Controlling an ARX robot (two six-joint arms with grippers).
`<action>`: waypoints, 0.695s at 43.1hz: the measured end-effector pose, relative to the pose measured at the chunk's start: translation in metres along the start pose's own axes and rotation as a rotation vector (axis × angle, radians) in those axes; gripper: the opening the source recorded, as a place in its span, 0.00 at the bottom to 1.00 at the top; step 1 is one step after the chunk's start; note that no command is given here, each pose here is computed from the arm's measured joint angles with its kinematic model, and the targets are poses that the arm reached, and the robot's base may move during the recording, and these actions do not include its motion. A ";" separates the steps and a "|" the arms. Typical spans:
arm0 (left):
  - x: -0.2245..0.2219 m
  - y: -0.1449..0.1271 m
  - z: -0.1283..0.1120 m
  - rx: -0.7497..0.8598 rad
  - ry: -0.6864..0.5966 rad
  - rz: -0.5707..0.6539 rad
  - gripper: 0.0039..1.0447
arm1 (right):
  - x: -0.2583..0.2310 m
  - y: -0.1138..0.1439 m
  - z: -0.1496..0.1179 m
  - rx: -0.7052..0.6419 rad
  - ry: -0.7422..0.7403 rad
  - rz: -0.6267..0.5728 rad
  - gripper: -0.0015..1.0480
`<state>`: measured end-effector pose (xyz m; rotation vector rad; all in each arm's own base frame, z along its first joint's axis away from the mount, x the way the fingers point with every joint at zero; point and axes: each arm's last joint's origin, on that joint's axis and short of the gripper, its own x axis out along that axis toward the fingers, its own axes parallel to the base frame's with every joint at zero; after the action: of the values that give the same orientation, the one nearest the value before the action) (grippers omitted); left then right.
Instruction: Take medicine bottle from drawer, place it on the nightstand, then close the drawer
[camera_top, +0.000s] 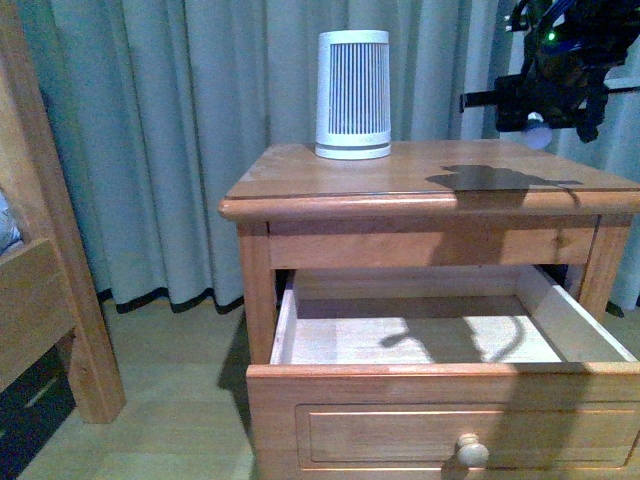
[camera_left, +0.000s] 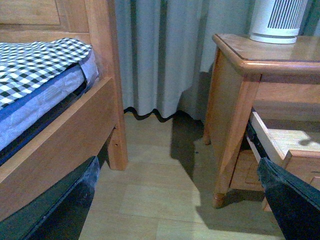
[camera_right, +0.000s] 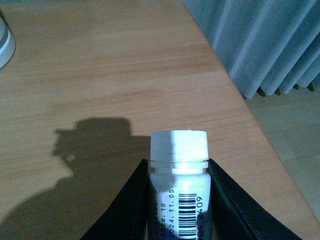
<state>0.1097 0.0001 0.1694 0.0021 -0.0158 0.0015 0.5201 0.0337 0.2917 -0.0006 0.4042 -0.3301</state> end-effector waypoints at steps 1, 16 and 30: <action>0.000 0.000 0.000 0.000 0.000 0.000 0.94 | 0.003 0.002 -0.002 0.000 0.005 0.004 0.29; 0.000 0.000 0.000 0.000 0.000 0.000 0.94 | 0.026 0.018 -0.026 -0.017 0.057 0.030 0.49; 0.000 0.000 0.000 0.000 0.000 0.000 0.94 | 0.005 0.016 -0.009 -0.002 -0.062 0.022 0.93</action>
<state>0.1097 0.0001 0.1694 0.0021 -0.0162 0.0015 0.5264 0.0475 0.2806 -0.0084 0.3430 -0.3067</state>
